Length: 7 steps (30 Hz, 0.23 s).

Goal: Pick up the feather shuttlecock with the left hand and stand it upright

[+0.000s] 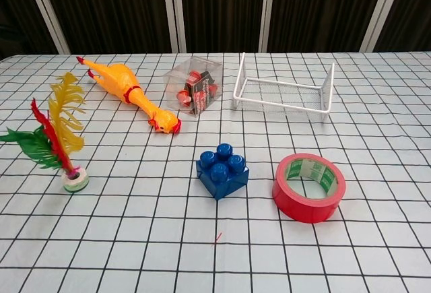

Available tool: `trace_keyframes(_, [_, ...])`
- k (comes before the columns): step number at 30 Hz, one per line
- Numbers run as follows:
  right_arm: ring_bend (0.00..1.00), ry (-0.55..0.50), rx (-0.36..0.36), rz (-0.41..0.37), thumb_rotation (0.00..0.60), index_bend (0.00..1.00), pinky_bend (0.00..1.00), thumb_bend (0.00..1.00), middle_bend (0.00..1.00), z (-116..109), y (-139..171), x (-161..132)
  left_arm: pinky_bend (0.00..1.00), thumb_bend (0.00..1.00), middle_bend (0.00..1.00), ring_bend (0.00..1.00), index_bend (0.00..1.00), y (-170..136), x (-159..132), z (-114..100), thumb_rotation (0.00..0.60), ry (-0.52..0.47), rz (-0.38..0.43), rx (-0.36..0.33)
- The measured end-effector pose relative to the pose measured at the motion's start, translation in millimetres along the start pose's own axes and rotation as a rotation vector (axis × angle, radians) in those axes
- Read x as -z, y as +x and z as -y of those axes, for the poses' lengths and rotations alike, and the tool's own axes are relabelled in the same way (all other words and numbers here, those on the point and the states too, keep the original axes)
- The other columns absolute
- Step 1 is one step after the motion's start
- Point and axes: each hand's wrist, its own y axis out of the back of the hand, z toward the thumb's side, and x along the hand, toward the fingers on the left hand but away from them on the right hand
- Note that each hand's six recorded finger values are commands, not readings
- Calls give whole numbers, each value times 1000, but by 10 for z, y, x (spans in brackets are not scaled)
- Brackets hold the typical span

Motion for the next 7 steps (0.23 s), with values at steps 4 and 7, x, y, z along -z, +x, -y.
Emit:
trace_keyframes(4, [0, 8, 3, -5, 600, 0, 0, 339, 0, -3, 6, -8, 0, 110, 0, 0, 23, -275, 307, -129, 600, 38, -57, -11])
trace_keyframes(7, [0, 14, 1, -9, 600, 0, 0, 339, 0, 4, 15, -18, 0, 109, 0, 0, 1, -479, 529, -154, 600, 73, -99, -10])
